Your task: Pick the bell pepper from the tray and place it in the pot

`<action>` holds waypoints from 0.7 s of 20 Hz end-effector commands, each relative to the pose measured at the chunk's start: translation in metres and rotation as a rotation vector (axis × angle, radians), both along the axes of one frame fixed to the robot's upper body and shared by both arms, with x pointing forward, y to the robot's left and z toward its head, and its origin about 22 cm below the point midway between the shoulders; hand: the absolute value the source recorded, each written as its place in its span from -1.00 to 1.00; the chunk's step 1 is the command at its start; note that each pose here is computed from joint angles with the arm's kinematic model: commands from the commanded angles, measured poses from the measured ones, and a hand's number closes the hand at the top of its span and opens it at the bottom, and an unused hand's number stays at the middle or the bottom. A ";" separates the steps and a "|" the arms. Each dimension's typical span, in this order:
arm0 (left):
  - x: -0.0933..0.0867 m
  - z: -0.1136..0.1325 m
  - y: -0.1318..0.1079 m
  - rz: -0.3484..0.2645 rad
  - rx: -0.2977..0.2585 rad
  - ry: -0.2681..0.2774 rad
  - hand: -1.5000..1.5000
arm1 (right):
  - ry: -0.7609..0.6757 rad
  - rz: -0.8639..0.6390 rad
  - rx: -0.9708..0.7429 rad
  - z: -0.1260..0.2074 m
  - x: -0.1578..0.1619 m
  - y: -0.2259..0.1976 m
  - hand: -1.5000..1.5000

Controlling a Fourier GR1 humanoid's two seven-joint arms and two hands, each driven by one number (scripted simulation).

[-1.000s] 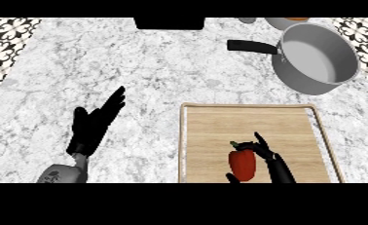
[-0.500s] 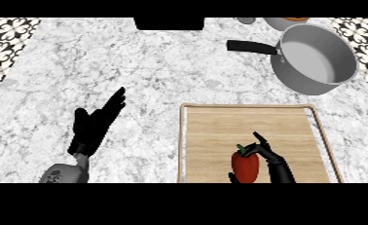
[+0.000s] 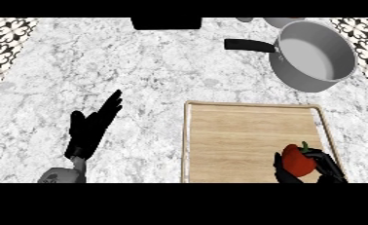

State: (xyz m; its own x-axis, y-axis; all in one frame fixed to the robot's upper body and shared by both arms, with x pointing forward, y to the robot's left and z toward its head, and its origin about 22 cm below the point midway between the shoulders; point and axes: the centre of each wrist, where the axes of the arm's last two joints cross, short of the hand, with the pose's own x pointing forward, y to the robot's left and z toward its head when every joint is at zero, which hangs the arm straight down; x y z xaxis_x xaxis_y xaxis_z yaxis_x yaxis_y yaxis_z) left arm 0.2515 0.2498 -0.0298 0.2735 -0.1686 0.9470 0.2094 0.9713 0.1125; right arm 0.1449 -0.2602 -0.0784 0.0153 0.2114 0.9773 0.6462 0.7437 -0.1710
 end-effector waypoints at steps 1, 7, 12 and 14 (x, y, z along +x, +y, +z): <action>0.004 0.013 0.001 -0.016 0.014 -0.002 0.00 | 0.059 -0.224 -0.078 -0.002 -0.030 -0.020 1.00; 0.012 0.015 0.007 -0.016 0.006 0.005 0.00 | 0.091 -0.295 -0.200 0.026 -0.012 -0.004 1.00; 0.011 0.008 -0.005 -0.033 0.003 -0.019 0.00 | 0.138 -0.333 -0.312 0.048 -0.031 0.010 1.00; 0.009 0.014 -0.011 -0.043 0.004 -0.007 0.00 | 0.144 -0.350 -0.387 0.052 -0.011 0.002 1.00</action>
